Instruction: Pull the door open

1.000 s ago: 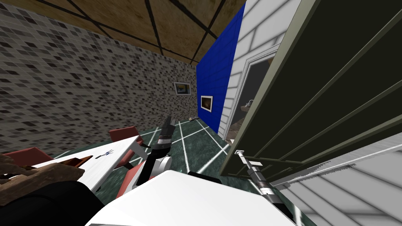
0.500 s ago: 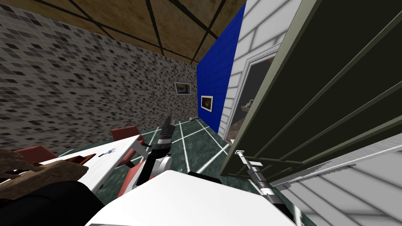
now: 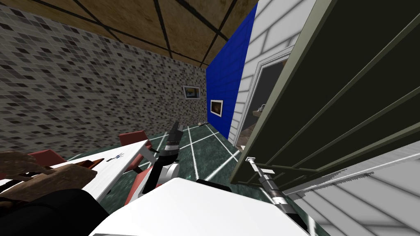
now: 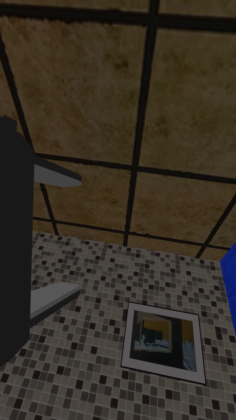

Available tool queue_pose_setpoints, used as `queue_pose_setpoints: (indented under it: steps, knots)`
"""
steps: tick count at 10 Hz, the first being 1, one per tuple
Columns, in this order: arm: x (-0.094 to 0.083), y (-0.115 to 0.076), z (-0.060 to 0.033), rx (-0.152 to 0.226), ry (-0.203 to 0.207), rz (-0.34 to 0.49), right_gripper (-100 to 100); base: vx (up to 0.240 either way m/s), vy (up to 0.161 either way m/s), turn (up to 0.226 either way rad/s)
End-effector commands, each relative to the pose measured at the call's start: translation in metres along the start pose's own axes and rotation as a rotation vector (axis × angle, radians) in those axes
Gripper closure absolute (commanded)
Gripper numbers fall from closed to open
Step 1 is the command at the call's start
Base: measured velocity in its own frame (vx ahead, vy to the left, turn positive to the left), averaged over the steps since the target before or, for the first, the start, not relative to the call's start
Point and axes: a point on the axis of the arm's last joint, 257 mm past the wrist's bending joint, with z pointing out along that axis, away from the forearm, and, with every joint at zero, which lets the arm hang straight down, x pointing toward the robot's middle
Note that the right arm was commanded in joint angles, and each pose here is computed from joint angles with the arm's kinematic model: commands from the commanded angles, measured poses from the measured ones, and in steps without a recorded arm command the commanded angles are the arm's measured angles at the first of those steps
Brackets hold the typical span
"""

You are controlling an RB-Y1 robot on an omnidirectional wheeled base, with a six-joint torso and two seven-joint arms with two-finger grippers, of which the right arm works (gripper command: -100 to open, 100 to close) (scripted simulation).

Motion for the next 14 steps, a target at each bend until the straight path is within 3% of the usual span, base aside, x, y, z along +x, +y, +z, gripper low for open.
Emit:
queue_pose_setpoints:
  steps: [1,14]
  knots:
    - [-0.0018,0.0003,-0.0029,0.0,-0.001,-0.001,100,-0.014,-0.004,0.037]
    - [-0.0032,0.0004,-0.007,0.0,-0.001,-0.002,100,-0.02,-0.008,0.017]
